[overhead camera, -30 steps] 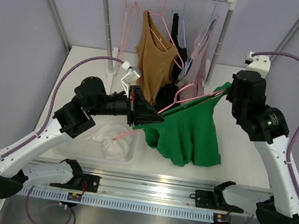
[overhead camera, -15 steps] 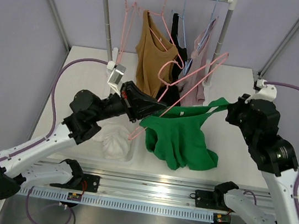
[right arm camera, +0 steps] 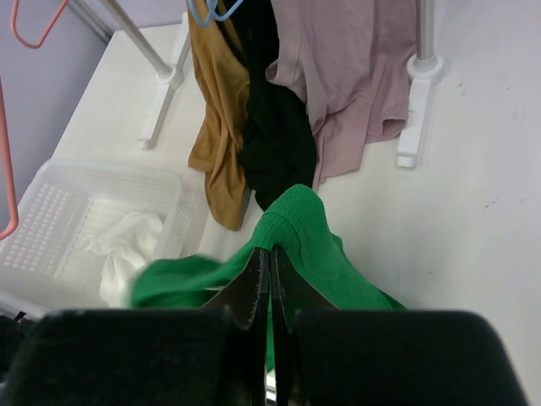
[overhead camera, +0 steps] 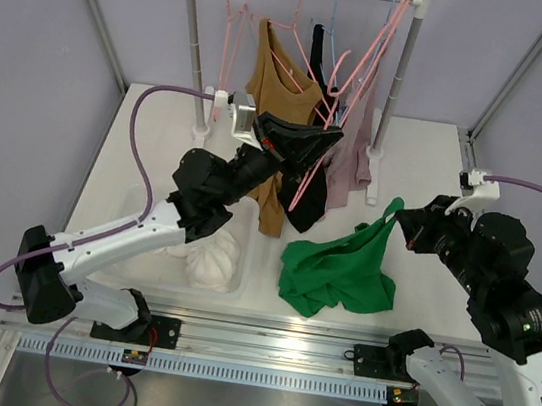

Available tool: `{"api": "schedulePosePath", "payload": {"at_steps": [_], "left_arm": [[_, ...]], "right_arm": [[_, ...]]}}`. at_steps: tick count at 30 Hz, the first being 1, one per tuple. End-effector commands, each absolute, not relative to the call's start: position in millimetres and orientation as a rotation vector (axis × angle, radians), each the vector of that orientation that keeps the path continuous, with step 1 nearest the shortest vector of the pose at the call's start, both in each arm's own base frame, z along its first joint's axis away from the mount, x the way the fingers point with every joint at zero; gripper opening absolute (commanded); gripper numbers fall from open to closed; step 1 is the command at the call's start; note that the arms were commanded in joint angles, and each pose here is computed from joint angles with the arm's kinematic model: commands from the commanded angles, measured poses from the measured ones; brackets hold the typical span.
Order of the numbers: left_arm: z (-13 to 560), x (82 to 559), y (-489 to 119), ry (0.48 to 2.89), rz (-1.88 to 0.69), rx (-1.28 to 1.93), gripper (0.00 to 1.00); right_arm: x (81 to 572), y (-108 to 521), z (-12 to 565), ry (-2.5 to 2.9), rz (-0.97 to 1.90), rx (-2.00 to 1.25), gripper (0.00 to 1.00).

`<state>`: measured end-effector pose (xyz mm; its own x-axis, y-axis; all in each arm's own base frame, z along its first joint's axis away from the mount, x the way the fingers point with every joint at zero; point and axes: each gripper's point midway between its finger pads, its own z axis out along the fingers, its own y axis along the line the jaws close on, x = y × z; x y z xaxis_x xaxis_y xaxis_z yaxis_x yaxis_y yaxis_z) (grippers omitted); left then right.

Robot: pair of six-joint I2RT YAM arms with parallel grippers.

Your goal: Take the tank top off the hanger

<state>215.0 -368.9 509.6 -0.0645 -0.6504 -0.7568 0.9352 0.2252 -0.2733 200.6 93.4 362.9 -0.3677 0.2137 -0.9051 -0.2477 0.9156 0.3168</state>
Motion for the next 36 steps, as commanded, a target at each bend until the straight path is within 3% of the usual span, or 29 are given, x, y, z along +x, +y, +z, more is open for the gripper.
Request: {"api": "schedulePosePath", "payload": {"at_steps": [1, 7, 10, 13, 14, 15, 27, 36], "left_arm": [[543.4, 231.3, -318.8, 0.914, -1.150, 0.202, 0.00], [496.0, 241.7, -277.0, 1.283, -0.907, 0.159, 0.00], [471.0, 239.1, -244.6, 1.380, -0.830, 0.074, 0.00], [448.5, 240.1, -229.2, 1.494, -0.762, 0.029, 0.00], [435.0, 242.4, -223.9, 1.549, -0.710, 0.021, 0.00], [430.2, 244.7, -222.9, 1.571, -0.692, 0.012, 0.00], [435.9, 286.8, -210.4, 1.662, -0.802, -0.058, 0.00], [461.2, 369.8, -214.0, 1.682, -0.949, -0.130, 0.00]], "right_arm": [[194.1, 120.0, 346.8, 1.946, 0.616, -0.139, 0.00], [198.5, 147.5, 276.2, 2.157, 0.751, -0.115, 0.00], [202.8, 157.2, 237.0, 2.222, 0.807, -0.055, 0.09], [202.1, 156.4, 197.1, 2.336, 0.755, -0.014, 0.59], [202.8, 153.7, 190.2, 2.358, 0.720, -0.004, 0.95], [204.6, 151.1, 186.9, 2.372, 0.689, 0.009, 1.00], [218.3, 139.1, 203.4, 2.335, 0.582, 0.036, 0.99], [223.0, 150.2, 223.8, 2.252, 0.664, -0.012, 0.99]]}}
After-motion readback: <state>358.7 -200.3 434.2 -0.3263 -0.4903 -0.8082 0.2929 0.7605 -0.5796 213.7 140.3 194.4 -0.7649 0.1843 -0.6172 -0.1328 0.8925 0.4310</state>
